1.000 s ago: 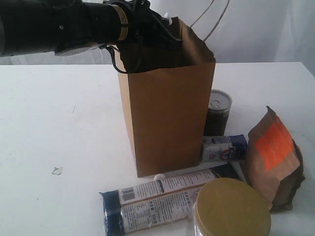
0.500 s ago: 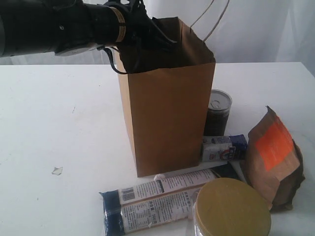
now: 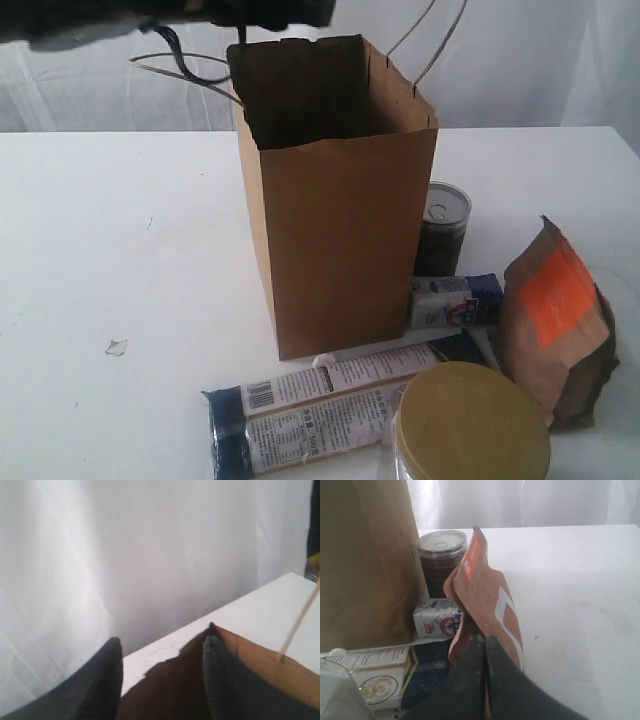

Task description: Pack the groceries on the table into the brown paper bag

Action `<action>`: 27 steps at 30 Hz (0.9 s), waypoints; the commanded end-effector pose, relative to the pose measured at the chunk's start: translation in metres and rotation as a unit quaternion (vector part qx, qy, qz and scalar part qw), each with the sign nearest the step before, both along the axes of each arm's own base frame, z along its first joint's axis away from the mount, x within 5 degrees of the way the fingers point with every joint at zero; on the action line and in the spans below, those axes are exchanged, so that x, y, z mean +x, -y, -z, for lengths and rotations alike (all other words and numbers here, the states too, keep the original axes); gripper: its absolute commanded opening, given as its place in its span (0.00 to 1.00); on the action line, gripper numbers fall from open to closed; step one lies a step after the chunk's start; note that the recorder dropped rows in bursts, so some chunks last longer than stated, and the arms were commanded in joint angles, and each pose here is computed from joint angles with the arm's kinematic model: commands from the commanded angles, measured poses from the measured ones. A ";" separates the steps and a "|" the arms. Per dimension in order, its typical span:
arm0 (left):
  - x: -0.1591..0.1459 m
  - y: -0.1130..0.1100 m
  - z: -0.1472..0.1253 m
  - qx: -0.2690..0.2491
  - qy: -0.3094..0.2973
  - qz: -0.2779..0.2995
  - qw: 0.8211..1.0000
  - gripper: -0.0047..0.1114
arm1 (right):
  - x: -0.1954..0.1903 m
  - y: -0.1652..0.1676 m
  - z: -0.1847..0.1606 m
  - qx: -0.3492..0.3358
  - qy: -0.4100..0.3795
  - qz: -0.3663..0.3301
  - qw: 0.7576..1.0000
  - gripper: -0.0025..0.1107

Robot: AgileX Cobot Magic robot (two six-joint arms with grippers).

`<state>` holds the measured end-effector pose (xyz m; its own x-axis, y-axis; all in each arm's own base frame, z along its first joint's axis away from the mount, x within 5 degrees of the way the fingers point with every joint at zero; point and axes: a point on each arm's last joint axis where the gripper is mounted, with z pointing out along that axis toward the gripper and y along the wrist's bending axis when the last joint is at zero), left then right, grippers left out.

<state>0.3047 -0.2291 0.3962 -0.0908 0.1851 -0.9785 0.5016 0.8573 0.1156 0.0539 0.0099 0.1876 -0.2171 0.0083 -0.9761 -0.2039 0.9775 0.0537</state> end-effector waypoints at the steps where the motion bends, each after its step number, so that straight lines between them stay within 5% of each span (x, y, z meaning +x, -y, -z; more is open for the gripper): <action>1: -0.027 -0.030 -0.031 -0.035 0.000 -0.044 0.998 0.35 | 0.000 0.000 0.001 0.000 0.004 0.002 1.000 0.02; 9: -0.082 -0.075 -0.065 -0.090 0.031 -0.045 0.994 0.05 | 0.000 0.000 0.001 0.000 0.004 0.002 1.000 0.02; 20: -0.144 -0.139 -0.066 -0.123 0.006 -0.106 0.987 0.04 | 0.000 0.000 0.001 0.000 0.004 0.002 1.000 0.02; 27: -0.180 -0.166 -0.038 -0.073 -0.061 -0.107 0.990 0.04 | 0.000 0.000 0.001 0.000 0.004 0.002 1.000 0.02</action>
